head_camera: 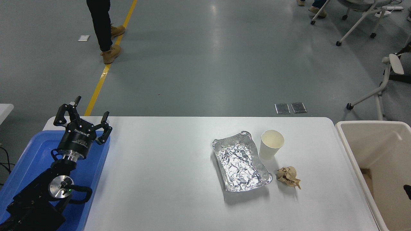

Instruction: Pick up paper cup place in dustbin

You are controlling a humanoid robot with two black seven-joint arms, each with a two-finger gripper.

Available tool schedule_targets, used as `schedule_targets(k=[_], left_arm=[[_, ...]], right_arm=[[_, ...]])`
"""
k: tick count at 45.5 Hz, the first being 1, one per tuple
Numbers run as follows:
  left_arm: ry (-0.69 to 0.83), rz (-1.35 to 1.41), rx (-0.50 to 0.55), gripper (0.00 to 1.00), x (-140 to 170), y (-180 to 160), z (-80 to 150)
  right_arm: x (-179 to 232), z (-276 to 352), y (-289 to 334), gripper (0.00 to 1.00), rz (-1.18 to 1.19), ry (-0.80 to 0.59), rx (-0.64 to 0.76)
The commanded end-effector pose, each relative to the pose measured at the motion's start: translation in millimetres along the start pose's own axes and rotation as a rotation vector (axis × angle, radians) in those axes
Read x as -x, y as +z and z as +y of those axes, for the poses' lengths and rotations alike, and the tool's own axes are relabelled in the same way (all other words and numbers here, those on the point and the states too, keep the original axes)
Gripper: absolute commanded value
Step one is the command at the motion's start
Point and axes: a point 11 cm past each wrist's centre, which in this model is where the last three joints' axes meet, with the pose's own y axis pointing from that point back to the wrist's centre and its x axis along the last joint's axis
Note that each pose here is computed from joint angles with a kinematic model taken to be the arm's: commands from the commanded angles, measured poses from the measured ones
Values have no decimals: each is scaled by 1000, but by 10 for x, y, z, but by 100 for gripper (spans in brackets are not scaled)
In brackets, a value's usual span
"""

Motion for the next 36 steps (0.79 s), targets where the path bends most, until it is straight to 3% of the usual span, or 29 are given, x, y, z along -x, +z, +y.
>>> schedule_targets(k=[1,36], left_arm=[[0,0,0,98,0,0,0],[1,-1,0,99,-1,0,0]], right_arm=[[13,3,-12,100,-1,-6,-2],[20,4,-16,100,1,-12,-1]])
